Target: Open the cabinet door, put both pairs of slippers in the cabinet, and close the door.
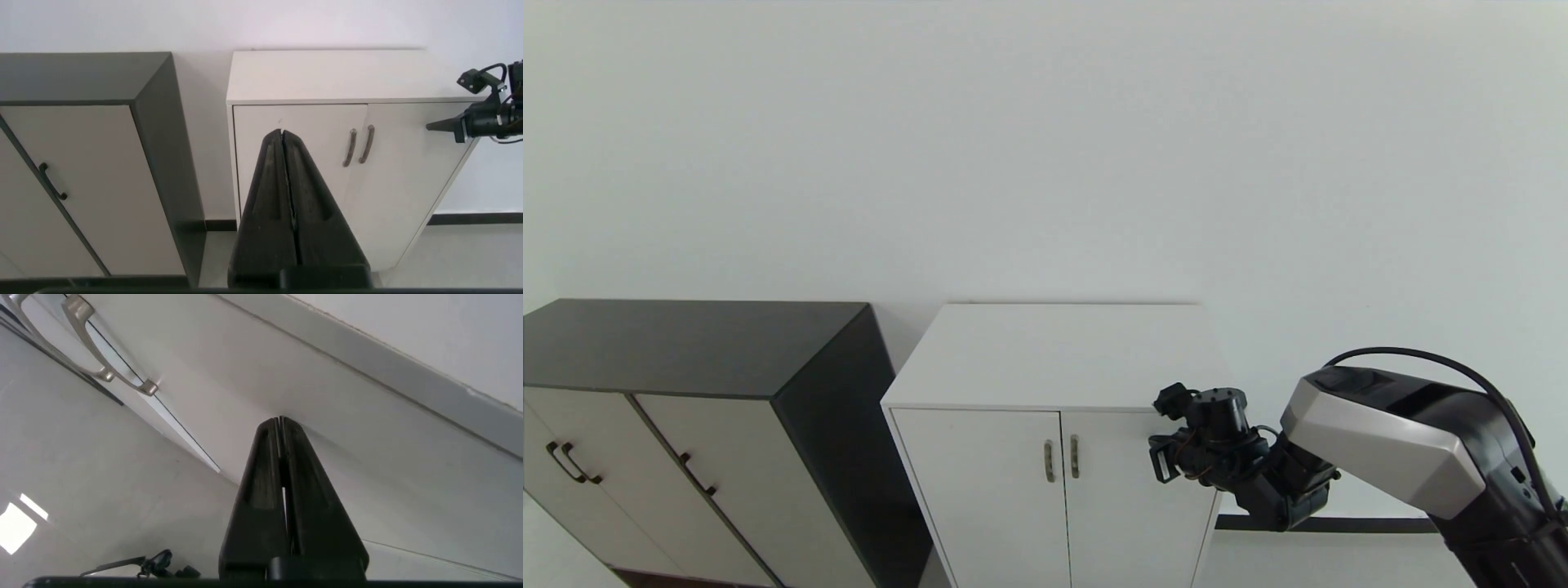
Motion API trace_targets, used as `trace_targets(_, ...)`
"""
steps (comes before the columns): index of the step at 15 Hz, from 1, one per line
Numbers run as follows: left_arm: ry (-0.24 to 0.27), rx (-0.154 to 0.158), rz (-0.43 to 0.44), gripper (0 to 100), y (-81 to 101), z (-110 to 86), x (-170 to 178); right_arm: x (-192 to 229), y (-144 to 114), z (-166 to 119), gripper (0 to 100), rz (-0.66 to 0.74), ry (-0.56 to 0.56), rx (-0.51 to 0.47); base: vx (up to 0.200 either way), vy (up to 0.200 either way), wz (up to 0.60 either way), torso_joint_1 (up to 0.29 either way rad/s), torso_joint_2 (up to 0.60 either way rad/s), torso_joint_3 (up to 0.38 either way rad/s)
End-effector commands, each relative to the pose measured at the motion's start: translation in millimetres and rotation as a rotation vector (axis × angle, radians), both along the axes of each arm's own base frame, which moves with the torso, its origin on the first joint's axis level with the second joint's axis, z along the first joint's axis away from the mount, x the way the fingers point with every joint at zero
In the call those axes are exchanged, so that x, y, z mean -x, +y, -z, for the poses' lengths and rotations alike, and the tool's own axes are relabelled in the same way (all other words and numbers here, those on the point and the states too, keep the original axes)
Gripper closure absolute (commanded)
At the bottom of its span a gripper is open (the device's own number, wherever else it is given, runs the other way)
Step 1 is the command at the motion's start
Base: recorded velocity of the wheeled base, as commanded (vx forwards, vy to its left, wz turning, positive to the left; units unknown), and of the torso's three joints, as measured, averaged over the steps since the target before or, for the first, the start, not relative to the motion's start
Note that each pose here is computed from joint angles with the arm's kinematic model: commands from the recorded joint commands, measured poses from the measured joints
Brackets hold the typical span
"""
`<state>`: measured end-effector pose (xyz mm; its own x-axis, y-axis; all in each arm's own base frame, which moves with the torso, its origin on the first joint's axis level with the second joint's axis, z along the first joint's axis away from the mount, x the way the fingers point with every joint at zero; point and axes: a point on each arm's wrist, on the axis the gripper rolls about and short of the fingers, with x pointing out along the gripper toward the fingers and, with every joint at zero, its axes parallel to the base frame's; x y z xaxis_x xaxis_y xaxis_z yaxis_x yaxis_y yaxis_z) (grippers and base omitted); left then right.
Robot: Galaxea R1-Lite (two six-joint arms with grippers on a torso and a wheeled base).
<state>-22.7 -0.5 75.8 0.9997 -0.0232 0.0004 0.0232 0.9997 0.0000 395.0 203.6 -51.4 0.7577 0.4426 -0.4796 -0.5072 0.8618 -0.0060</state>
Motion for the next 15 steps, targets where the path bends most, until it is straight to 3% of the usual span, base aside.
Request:
trace_targets(1, 0.000, 0.000, 0.000, 100, 0.0, 0.1, -0.1, -1.0, 0.8, 2.8, 100, 0.000, 0.000, 0.001, 0.000, 0.000, 0.00, 0.000, 0.00, 0.000)
trace_targets(5, -0.001, 0.000, 0.000, 100, 0.0, -0.3, 0.1, 5.5, -1.1, -5.7, 100, -0.004, -0.002, 0.001, 0.000, 0.000, 0.00, 0.000, 0.00, 0.000)
trace_targets(8, 0.000, 0.000, 0.000, 100, 0.0, 0.1, -0.1, 41.0, -8.8, -37.6, 100, -0.009, -0.043, -0.005, 0.000, 0.000, 0.00, 0.000, 0.00, 0.000)
trace_targets(13, -0.001, -0.002, 0.001, 100, 0.0, -0.3, 0.1, 110.7, -54.4, -74.4, 100, 0.122, -0.157, 0.005, 0.000, 0.000, 0.00, 0.000, 0.00, 0.000)
trace_targets(15, 0.000, -0.002, 0.001, 100, 0.0, 0.1, -0.1, 138.1, -79.4, -88.2, 100, 0.182, -0.196, 0.054, 0.000, 0.000, 0.00, 0.000, 0.00, 0.000)
